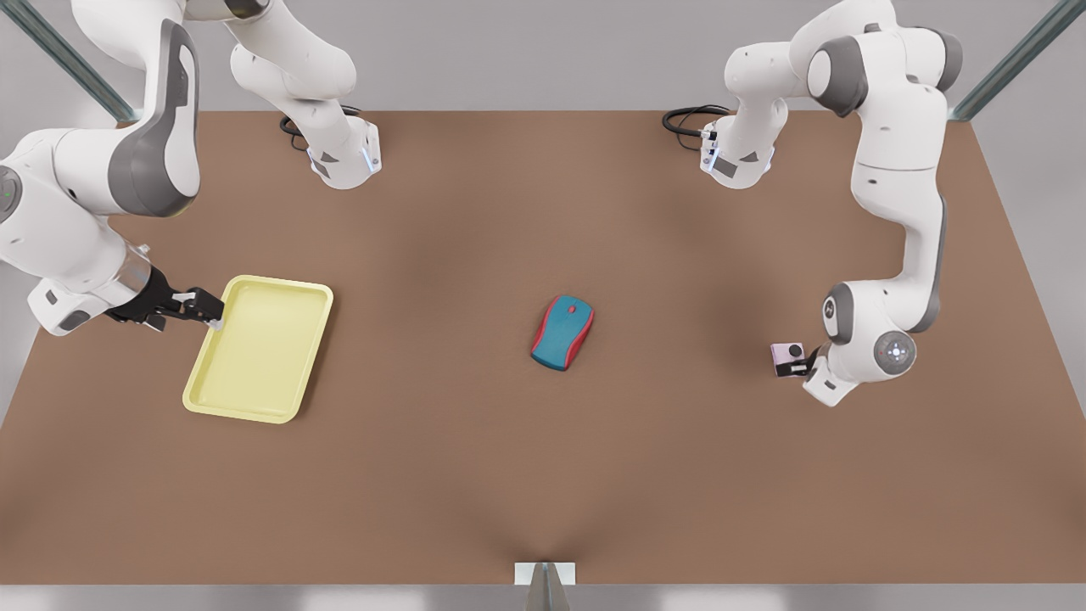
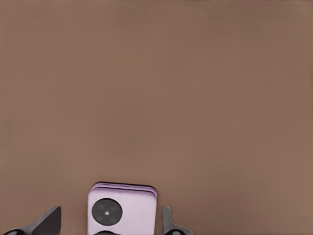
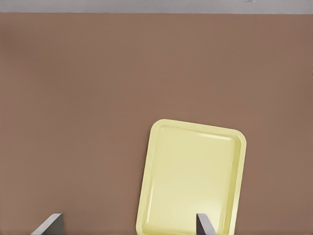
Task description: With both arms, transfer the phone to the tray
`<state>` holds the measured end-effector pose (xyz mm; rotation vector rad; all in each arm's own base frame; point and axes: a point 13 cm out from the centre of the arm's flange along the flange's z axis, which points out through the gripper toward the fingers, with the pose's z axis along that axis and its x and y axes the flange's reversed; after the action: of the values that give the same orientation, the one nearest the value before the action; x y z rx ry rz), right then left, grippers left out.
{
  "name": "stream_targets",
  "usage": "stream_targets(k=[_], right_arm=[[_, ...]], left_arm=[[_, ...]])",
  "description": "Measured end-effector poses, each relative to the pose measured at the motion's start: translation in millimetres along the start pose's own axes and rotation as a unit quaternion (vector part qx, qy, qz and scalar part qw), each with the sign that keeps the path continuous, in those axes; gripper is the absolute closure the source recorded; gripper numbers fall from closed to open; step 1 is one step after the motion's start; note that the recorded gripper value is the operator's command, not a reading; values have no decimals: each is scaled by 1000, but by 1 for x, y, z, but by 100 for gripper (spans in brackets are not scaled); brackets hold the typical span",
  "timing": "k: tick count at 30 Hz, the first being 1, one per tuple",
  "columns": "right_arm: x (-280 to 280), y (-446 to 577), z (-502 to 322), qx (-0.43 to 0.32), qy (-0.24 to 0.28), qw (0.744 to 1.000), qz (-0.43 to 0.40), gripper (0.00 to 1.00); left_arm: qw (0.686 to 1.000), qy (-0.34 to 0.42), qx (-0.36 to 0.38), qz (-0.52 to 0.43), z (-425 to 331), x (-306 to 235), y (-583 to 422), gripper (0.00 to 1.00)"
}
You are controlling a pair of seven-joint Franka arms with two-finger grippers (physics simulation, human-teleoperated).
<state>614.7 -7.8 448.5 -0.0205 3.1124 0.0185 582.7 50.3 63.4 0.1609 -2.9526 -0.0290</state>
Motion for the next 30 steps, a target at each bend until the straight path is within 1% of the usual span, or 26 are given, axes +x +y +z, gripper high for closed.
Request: stream_targets(k=[7,14,23,24,25,26,27,28,30], right_arm=[[0,3,0,0,0,1000,-2,0],[-1,2,-1,0,-1,1000,-2,0],[-1,3,-2,0,-3,1000,-3,0],[-1,3,-2,0,-3,1000,-3,0],[-1,3,-2,0,-3,1000,-3,0],[-1,3,-2,0,-3,1000,-4,0],[-1,3,-2,0,-3,1000,-4,0],[-1,3,-2,0,-3,1000,-4,0],[-1,3,-2,0,-3,1000,-3,0]], left_arm=[[1000,-10,-1,14,12,0,-4,0],[1000,4,-1,21,26,15,-5,0],[1000,10,-2,26,37,18,-5,0],[1000,10,-2,26,38,18,-5,5],[1000,10,-2,27,38,18,-5,23],[1000,9,-2,27,38,17,-5,33],[1000,9,-3,27,38,17,-4,33],[1000,9,-4,27,38,17,-4,36],[1000,8,-6,26,38,16,-4,35]])
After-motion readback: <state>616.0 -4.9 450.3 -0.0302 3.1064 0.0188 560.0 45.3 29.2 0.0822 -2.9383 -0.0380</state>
